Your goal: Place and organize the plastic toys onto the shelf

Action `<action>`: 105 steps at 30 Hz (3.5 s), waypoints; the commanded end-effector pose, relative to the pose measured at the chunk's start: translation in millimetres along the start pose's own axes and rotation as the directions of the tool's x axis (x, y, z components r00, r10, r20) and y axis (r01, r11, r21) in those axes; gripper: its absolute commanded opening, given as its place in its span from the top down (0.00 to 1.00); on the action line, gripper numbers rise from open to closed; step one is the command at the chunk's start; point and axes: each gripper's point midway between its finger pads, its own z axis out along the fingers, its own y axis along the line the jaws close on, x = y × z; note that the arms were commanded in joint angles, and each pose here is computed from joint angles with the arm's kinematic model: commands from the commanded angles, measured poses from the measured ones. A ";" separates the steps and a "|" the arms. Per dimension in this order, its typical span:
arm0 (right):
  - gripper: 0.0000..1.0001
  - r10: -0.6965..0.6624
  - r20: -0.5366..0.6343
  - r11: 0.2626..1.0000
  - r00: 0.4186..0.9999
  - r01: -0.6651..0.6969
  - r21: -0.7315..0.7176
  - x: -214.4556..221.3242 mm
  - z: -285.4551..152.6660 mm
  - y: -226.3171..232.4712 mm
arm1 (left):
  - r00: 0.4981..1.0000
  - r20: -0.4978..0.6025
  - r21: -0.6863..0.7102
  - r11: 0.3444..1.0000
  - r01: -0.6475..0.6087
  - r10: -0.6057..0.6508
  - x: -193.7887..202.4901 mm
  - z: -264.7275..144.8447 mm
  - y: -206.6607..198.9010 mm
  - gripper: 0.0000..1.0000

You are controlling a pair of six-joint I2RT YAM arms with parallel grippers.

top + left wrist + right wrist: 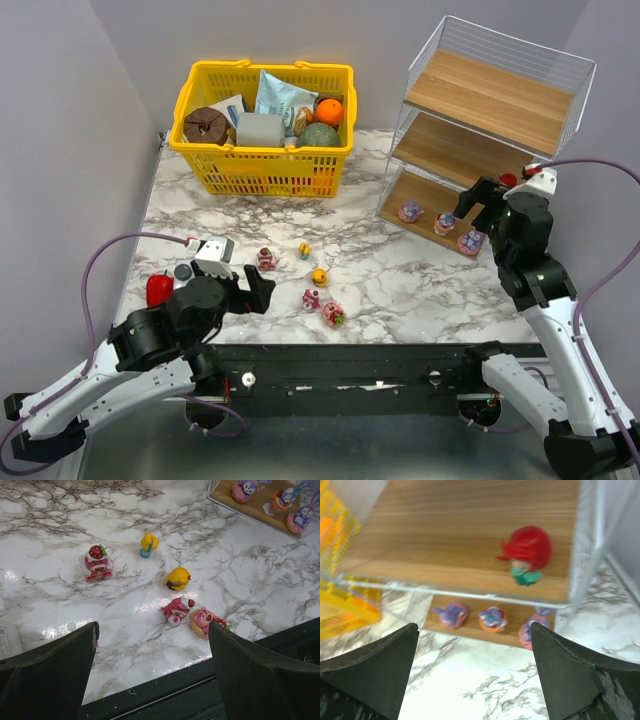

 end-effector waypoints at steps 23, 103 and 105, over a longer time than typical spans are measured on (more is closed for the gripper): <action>0.16 -0.229 -0.384 0.822 0.894 -0.034 -0.569 232.0 -62.9 189.8 | 1.000 0.009 -0.039 0.999 0.003 -0.003 0.6 3.0 6.8 0.01; 0.74 -0.204 -0.171 0.972 0.964 0.179 -0.150 71.3 -24.5 162.6 | 1.000 0.007 -0.024 1.000 -0.006 0.007 1.7 3.1 4.8 0.01; 0.74 -0.226 -0.147 0.968 0.963 0.205 -0.142 53.9 -23.5 151.3 | 1.000 0.005 -0.025 1.000 -0.008 0.008 2.1 3.5 4.8 0.01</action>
